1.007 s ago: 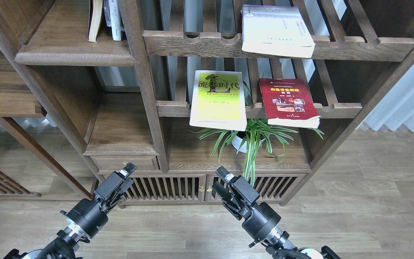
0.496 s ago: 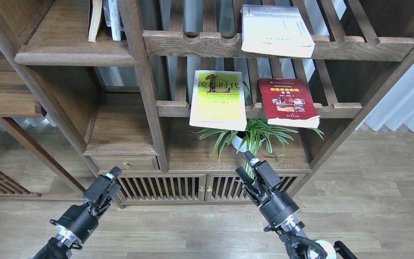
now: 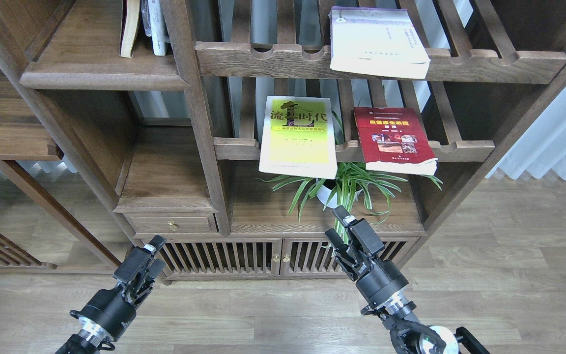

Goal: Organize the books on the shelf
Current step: 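Raise the right gripper toward the red book on the middle shelf, then close the right gripper on the bottom edge of the red book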

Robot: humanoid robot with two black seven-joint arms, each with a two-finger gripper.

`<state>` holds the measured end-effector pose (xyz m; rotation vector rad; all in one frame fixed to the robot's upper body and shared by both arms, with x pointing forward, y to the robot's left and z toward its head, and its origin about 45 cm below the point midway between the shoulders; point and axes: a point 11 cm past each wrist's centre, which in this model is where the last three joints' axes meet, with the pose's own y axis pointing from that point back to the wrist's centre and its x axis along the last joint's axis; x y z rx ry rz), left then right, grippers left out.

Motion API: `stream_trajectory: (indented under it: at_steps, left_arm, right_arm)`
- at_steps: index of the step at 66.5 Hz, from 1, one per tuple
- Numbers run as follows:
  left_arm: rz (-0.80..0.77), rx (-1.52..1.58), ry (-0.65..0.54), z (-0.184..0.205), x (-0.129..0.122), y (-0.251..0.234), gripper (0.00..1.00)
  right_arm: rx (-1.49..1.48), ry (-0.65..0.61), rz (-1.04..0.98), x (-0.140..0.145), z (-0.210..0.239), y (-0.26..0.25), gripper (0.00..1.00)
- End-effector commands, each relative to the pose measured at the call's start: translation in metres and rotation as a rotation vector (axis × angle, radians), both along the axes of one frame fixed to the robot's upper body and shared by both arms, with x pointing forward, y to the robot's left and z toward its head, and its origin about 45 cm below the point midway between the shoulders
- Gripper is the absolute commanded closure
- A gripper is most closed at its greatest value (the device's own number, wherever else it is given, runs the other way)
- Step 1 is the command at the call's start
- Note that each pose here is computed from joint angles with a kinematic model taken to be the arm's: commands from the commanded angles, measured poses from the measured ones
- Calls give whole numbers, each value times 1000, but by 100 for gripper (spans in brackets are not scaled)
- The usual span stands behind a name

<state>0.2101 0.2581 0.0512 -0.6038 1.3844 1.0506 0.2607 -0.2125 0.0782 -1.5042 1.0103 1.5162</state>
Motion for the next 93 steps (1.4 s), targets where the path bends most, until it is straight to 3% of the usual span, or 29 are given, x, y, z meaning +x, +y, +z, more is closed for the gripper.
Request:
stream_trajectory:
  at_steps: [1,39,62,93]
  left_arm:
    - [18,4,-6,2,2,6,0]
    - [52,12,-13,3,5,17,0]
    - [72,15,-2,0,1,23,0]
    - [94,20,-8,2,2,29,0]
  right_arm:
    - [13,15,-67,14,-1,-12,0]
    - [-7,52,-275,63,13,-63,1]
    - [-23,130,-275,68,7,-63,1]
    - [-23,98,-259,76,15,-57,0]
